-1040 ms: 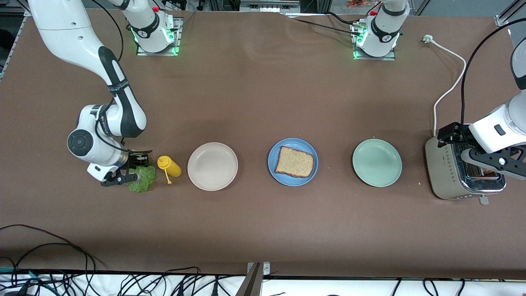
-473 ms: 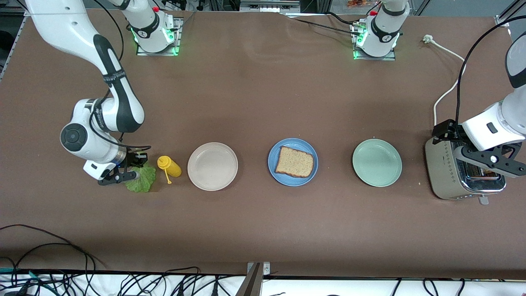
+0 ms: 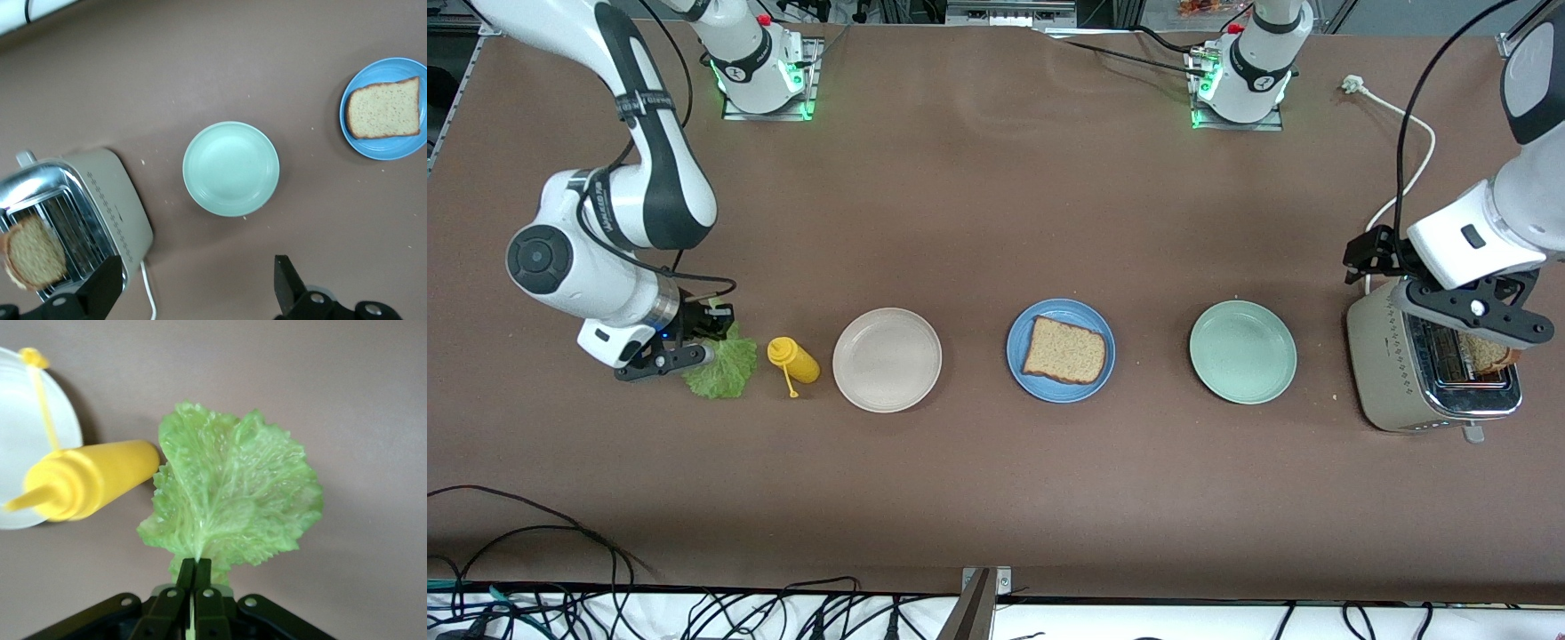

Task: Make sandwich in blue plate with both arms
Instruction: 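Lift the lettuce with the right gripper while the left gripper rises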

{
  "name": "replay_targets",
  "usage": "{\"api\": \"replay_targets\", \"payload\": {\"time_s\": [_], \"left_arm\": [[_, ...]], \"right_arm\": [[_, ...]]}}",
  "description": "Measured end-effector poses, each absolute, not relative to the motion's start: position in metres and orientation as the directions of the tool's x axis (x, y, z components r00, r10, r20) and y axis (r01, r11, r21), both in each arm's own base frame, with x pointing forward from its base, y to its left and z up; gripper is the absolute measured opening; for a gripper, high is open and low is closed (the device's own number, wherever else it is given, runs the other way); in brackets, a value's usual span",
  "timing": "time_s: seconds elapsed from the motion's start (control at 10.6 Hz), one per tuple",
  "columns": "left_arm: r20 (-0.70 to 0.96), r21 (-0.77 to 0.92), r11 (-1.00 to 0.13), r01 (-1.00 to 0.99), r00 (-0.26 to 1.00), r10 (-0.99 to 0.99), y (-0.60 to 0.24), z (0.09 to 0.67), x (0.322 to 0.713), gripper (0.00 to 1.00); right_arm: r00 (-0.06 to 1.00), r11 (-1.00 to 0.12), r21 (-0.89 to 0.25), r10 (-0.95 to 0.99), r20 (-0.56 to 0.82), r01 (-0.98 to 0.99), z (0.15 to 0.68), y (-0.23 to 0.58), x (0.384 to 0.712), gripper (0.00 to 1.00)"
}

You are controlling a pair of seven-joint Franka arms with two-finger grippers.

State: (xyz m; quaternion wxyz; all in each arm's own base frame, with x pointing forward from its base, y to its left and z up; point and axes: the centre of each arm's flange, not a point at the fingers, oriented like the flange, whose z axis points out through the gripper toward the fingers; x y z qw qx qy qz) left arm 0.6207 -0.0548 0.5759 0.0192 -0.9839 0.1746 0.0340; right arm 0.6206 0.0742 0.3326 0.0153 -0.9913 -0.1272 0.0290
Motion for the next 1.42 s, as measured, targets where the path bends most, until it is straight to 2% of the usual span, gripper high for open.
{"api": "replay_targets", "payload": {"time_s": [0.28, 0.76, 1.04, 1.42], "left_arm": [[-0.005, 0.042, -0.967, -0.253, 0.967, -0.253, -0.025, 0.582, 0.603, 1.00], [0.055, 0.015, -0.961, -0.278, 0.959, -0.277, -0.045, 0.614, 0.551, 1.00], [0.041, 0.018, -0.964, -0.267, 0.963, -0.266, -0.039, 0.611, 0.551, 1.00], [0.041, 0.018, -0.964, -0.264, 0.964, -0.263, -0.037, 0.611, 0.551, 1.00]], "right_arm": [[0.957, -0.960, -0.058, 0.278, -0.083, 0.274, 0.385, 0.085, 0.601, 0.03], [0.957, -0.960, -0.072, 0.277, -0.085, 0.272, 0.475, 0.106, 0.564, 0.03], [0.968, -0.970, -0.062, 0.240, -0.076, 0.235, 0.489, 0.178, 0.549, 0.03], [0.986, -0.987, -0.112, 0.125, -0.107, 0.113, 0.472, 0.281, 0.540, 0.03]]}}
